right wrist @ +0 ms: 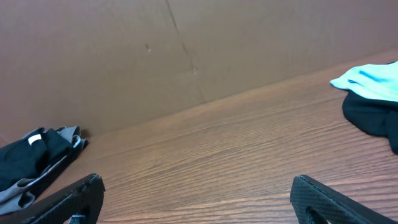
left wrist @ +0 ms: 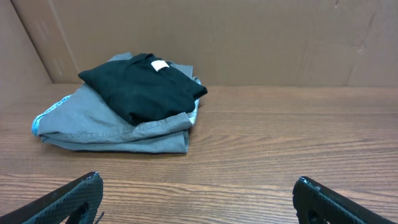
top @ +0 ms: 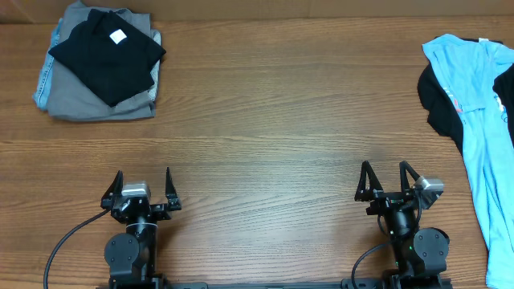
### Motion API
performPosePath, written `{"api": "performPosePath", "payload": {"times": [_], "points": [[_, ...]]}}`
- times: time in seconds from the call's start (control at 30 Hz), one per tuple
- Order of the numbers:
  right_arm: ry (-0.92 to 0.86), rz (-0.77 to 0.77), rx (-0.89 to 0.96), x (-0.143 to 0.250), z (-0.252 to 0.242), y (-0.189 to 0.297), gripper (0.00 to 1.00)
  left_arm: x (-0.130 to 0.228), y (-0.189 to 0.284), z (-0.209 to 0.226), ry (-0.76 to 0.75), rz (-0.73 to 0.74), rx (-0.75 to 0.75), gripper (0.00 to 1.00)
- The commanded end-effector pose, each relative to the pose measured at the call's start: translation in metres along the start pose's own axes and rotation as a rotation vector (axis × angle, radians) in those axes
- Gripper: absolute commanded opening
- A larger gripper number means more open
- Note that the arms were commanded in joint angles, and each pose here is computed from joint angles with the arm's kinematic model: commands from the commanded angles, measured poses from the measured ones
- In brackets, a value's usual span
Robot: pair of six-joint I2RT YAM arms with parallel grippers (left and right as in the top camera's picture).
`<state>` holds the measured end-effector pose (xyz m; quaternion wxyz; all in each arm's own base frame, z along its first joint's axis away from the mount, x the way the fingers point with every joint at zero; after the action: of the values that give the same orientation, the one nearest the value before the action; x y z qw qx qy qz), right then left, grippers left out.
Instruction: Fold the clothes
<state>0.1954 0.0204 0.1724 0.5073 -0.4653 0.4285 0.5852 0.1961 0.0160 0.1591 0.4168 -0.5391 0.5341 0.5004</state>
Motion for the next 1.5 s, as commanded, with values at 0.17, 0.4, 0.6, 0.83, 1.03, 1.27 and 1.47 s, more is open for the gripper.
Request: {"api": "performPosePath", "payload": {"times": [0.17, 0.4, 0.6, 0.83, 1.03, 1.27, 1.47], "points": [[0.003, -0.006, 0.004, 0.0016, -0.0006, -0.0001, 1.0, -0.0004, 0.0005, -0.0008, -0.018, -0.007, 0.01, 1.0], [0.003, -0.006, 0.004, 0.0016, -0.0006, -0.0001, 1.0, -0.0004, 0.0005, -0.0008, -0.018, -0.007, 0.01, 1.0], [0.003, -0.006, 0.004, 0.0016, -0.0006, -0.0001, 1.0, -0.0004, 0.0005, -0.0008, -0.018, -0.007, 0.01, 1.0], [0.003, -0.006, 0.004, 0.0016, -0.0006, -0.0001, 1.0, -0.0004, 0.0005, -0.0008, -0.018, -0.007, 0.01, 1.0], [0.003, -0.006, 0.004, 0.0016, -0.0006, -0.0001, 1.0, -0.0004, 0.0005, -0.0008, -0.018, -0.007, 0.01, 1.0], [0.003, -0.006, 0.004, 0.0016, -0.0006, -0.0001, 1.0, -0.0004, 0.0005, -0.0008, -0.018, -0.007, 0.01, 1.0], [-0.047, -0.028, -0.046, -0.0036, 0.0059, 0.0001, 1.0, -0.0004, 0.0005, -0.0008, -0.018, -0.007, 0.01, 1.0]]}}
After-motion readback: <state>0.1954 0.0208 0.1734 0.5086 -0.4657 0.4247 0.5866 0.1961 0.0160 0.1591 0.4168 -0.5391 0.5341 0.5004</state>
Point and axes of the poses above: each gripper's point midway between its finger pads, its own y axis back along the fingers, its own z axis along the line the jaws close on, x = y × z, the point moved 5 cm from there along y, back along the fingers, and after that the axes turned 9 degrees about y, right-handed, at the moved point
